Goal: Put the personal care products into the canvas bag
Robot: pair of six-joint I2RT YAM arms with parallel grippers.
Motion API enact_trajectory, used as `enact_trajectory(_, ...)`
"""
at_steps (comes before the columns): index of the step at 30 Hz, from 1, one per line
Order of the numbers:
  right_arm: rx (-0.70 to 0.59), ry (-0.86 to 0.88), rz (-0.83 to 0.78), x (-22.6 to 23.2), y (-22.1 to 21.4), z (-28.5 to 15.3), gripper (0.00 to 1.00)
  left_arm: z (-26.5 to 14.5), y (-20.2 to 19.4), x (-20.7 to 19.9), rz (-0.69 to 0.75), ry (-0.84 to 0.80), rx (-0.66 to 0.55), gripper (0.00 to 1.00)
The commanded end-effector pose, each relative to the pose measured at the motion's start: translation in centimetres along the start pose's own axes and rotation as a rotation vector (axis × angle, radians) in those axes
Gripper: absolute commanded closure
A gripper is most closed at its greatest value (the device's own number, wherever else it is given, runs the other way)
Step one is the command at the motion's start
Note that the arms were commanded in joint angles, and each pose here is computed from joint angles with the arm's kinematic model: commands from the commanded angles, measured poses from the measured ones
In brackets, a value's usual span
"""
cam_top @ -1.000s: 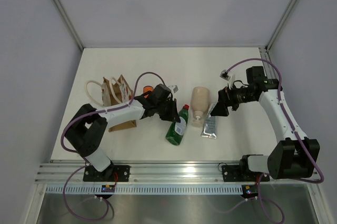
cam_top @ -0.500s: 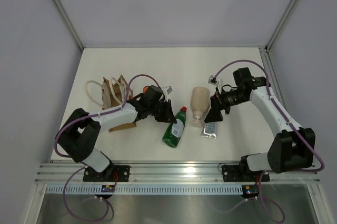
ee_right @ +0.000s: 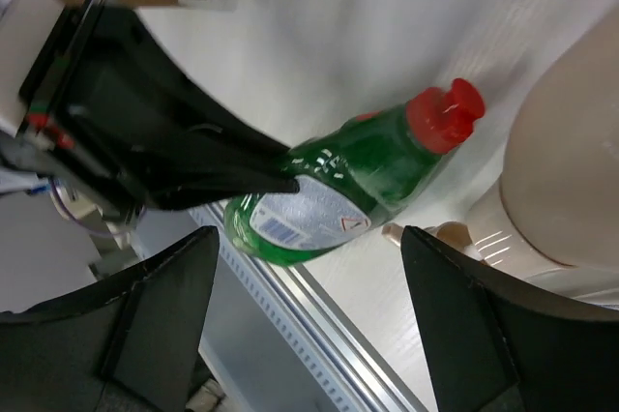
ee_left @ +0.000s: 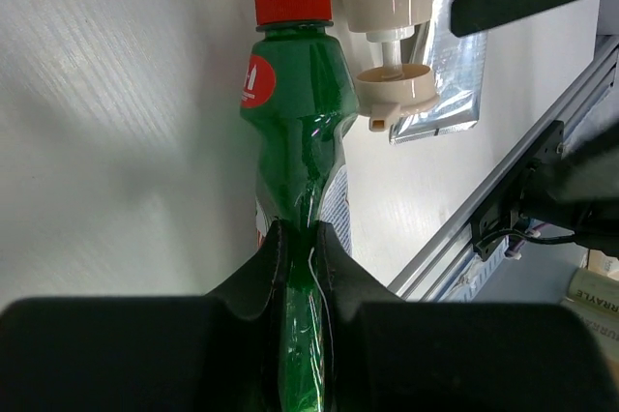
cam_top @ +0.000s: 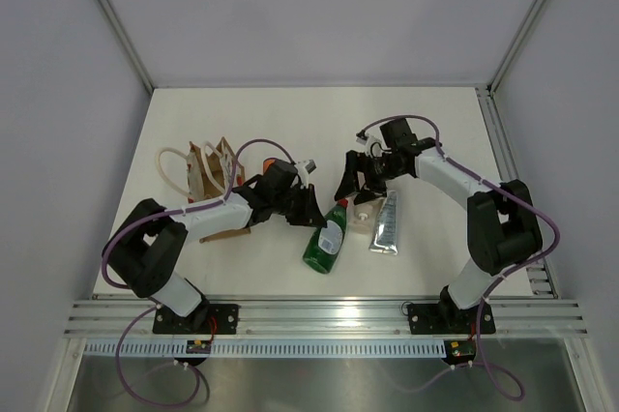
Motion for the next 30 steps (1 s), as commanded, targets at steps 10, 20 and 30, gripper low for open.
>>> enact_trajectory(10, -0.204, -0.380, 0.136, -0.7, 0.5, 3.3, 0.21, 0.1, -0.2, 0.1, -0.024, -0.004, -0.018, 1.00)
enact_trajectory(20, -0.152, -0.405, 0.246, -2.5, -0.5, 5.0, 0.25, 0.2, 0.1, -0.1, -0.030, -0.025, -0.044, 1.00)
enact_trajectory(30, -0.044, -0.343, 0.317, -2.5, -1.4, 6.8, 0.50, 0.5, 0.3, -0.1, -0.044, -0.029, -0.054, 1.00)
Point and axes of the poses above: each gripper's point midway between its finger pads, its own z axis out along the fingers, its own x axis along the line the jaws close on, y = z × x, the point moved 4 cm from there along -z, back along the fingers, and after that the axes turned 14 degrees about z, right-handed, at the moved point
